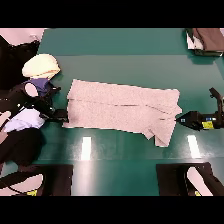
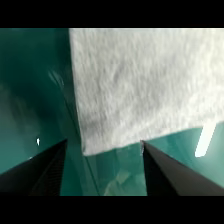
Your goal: Fold the shirts.
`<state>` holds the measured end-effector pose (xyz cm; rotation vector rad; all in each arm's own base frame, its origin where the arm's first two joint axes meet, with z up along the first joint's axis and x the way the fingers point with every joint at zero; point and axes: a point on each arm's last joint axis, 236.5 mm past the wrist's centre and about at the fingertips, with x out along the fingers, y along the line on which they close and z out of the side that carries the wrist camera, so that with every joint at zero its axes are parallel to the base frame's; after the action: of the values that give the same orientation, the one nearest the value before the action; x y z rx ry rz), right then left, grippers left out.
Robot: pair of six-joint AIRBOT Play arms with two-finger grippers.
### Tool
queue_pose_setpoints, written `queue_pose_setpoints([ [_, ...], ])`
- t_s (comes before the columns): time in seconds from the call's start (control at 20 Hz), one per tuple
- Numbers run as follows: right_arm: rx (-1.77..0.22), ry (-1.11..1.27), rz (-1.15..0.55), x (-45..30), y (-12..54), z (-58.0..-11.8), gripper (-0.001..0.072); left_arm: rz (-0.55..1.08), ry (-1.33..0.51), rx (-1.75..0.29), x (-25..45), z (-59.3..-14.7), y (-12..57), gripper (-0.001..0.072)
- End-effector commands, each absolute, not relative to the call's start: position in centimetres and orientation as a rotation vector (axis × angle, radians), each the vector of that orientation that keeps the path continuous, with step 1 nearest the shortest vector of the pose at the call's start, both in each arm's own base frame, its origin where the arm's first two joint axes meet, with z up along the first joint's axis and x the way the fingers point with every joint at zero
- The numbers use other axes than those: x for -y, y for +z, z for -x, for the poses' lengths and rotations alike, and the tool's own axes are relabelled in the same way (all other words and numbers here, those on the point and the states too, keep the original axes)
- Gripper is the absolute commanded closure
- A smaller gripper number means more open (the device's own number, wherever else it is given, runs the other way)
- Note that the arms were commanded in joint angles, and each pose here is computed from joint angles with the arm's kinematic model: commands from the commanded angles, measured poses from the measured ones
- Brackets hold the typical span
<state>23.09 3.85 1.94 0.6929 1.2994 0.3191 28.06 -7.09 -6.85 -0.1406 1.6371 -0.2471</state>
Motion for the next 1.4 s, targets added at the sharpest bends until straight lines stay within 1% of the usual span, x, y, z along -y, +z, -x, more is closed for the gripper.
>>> queue_pose_setpoints([
  [0.0, -1.287, 0.337, -0.711, -4.3, 2.3, -23.3, 0.0271, 0.129, -0.191, -1.623, 6.8, -28.5, -7.8, 0.0147],
  [0.05, -1.281, 0.344, -0.715, -4.4, 2.5, -23.4, 0.0271, 0.146, -0.197, -1.63, 7.1, -28.2, -8.0, 0.015],
  [0.1, -1.273, 0.353, -0.72, -4.5, 2.7, -23.5, 0.0271, 0.17, -0.208, -1.637, 7.6, -27.9, -8.0, 0.02],
  [0.15, -1.269, 0.355, -0.723, -4.6, 2.7, -23.6, 0.0271, 0.188, -0.224, -1.638, 8.1, -27.8, -8.1, 0.0228],
  [0.4, -1.276, 0.347, -0.716, -4.4, 2.5, -23.5, 0.0272, 0.191, -0.244, -1.681, 8.3, -26.4, -8.7, 0.023],
  [0.45, -1.282, 0.343, -0.713, -4.4, 2.4, -23.4, 0.0274, 0.192, -0.244, -1.679, 8.3, -26.4, -8.7, 0.0274],
  [0.5, -1.308, 0.316, -0.709, -4.0, 2.0, -22.9, 0.0274, 0.184, -0.253, -1.677, 8.3, -26.4, -8.7, 0.0545],
  [0.55, -1.352, 0.267, -0.694, -3.2, 1.2, -22.2, 0.0274, 0.182, -0.267, -1.671, 8.5, -26.5, -8.6, 0.0683],
  [0.7, -1.485, 0.13, -0.641, -1.0, -0.7, -19.5, 0.0273, 0.161, -0.297, -1.662, 8.6, -26.6, -8.0, 0.0685],
  [0.8, -1.536, 0.092, -0.622, -0.3, -1.5, -18.4, 0.0244, 0.148, -0.306, -1.64, 8.6, -27.0, -7.2, 0.0686],
  [0.85, -1.548, 0.099, -0.639, -0.8, -1.9, -18.0, 0.0136, 0.146, -0.307, -1.627, 8.6, -27.2, -6.9, 0.0686],
  [0.9, -1.563, 0.106, -0.661, -1.3, -2.5, -17.5, 0.0129, 0.146, -0.308, -1.62, 8.6, -27.3, -6.7, 0.0686],
  [1.2, -1.597, 0.09, -0.823, -4.3, -7.0, -15.6, 0.0145, 0.132, -0.311, -1.615, 8.5, -27.3, -6.6, 0.0686],
  [1.25, -1.588, 0.097, -0.82, -4.5, -7.1, -15.9, 0.0164, 0.13, -0.312, -1.615, 8.4, -27.3, -6.6, 0.0686],
  [1.35, -1.606, 0.124, -0.779, -5.5, -7.3, -15.8, 0.0165, 0.131, -0.313, -1.616, 8.5, -27.3, -6.6, 0.0685],
])
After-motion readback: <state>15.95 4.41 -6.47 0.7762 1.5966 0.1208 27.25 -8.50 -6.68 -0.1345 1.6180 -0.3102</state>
